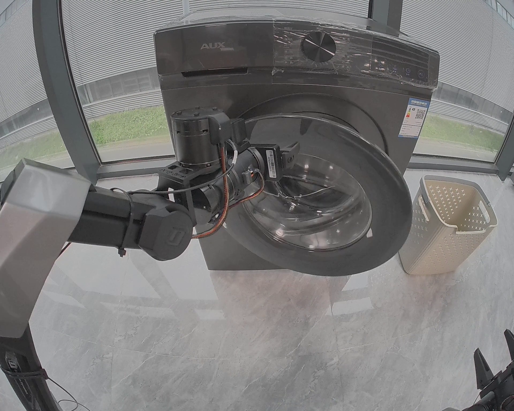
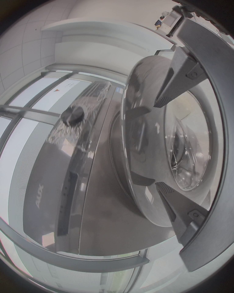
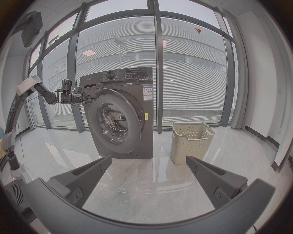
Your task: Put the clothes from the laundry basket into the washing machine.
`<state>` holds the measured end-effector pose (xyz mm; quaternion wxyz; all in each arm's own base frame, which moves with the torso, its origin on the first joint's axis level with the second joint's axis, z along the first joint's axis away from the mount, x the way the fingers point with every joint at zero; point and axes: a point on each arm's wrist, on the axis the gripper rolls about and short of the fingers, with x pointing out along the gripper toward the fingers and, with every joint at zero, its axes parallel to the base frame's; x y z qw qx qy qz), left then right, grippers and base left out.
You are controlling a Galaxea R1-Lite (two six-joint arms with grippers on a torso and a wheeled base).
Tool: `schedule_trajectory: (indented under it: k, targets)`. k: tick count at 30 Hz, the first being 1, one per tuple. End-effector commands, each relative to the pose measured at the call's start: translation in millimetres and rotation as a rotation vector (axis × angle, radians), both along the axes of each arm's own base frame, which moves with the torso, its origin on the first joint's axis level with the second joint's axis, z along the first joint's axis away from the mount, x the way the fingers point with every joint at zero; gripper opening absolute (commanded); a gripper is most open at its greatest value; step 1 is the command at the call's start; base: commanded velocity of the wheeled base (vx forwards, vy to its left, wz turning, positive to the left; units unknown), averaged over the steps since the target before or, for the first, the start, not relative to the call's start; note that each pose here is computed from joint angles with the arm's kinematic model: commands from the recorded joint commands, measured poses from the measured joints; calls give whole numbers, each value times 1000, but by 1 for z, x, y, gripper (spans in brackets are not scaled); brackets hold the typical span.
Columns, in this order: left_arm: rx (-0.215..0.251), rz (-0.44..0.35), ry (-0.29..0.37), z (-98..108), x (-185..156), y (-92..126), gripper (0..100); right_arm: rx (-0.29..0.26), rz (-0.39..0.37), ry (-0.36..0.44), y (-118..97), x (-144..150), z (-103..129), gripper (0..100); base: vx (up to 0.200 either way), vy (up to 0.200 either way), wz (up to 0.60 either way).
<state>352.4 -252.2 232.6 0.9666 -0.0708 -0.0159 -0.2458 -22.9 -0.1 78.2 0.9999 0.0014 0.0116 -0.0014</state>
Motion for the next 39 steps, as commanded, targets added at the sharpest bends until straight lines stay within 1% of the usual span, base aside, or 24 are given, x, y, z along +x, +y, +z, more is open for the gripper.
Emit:
schedule_trajectory:
  k: [1,4,5,7,9,13,14,15,16,17,18,19,20,21,22,23,25,28,30,31,33,35,38,39]
  targets:
    - [14,7,62,-5,-25,20,100,0,0,-5,0,0,-3,100,0,0,0]
    - [40,-5,96,-7,-56,37,100,0,-2,-3,0,0,-3,100,0,0,0]
    - [53,-31,112,-7,-93,53,100,0,0,-3,0,0,-3,100,0,0,0]
    - [65,-50,122,-10,-125,70,100,0,0,-3,0,0,-3,100,0,0,0]
    - [73,-66,118,-14,-164,97,100,-1,0,-5,0,0,-3,100,0,0,0]
    - [60,-66,80,-19,-221,144,100,-1,-3,-3,0,0,-3,100,0,0,0]
    - [57,-58,62,-21,-232,155,100,2,-3,-3,0,0,-3,100,0,0,0]
    - [57,-58,62,-21,-232,155,100,2,-3,-3,0,0,-3,100,0,0,0]
    - [46,-25,30,-26,-252,174,100,2,-3,-3,0,0,-3,100,0,0,0]
    - [41,-13,23,-28,-258,180,100,0,-2,-3,0,0,-3,100,0,0,0]
    - [30,27,11,-35,-271,194,100,-3,-2,-3,0,0,-3,100,0,0,0]
    - [30,27,11,-35,-271,194,100,-3,-2,-3,0,0,-3,100,0,0,0]
    - [25,83,-5,-45,-285,211,100,-3,0,-5,0,0,-3,100,0,0,0]
    - [25,83,-5,-45,-285,211,100,-3,0,-5,0,0,-3,100,0,0,0]
    - [31,155,-23,-58,-301,227,100,-3,-2,-2,0,0,-3,100,0,0,0]
    - [42,184,-34,-64,-310,234,100,-3,-3,-2,0,0,-3,100,0,0,0]
    - [63,232,-57,-75,-324,243,100,-3,-5,-3,0,0,-3,100,0,0,0]
    - [55,280,-96,-88,-343,252,100,-3,-2,-3,0,0,-3,100,0,0,0]
    - [61,284,-87,-96,-347,254,100,-3,-2,-3,0,0,-3,100,0,0,0]
    - [89,289,-44,-114,-352,256,100,-3,-2,-2,0,0,-3,100,0,0,0]
    - [100,307,-32,-127,-357,257,100,-3,-2,0,0,0,-3,100,0,0,0]
    - [84,329,-52,-135,-365,258,100,-3,-2,0,0,0,-3,100,0,0,0]
    - [81,357,-37,-149,-375,259,100,-3,0,-5,0,0,-3,100,0,0,0]
    - [77,357,-8,-152,-375,259,100,-1,1,-6,0,-1,-3,100,0,0,0]
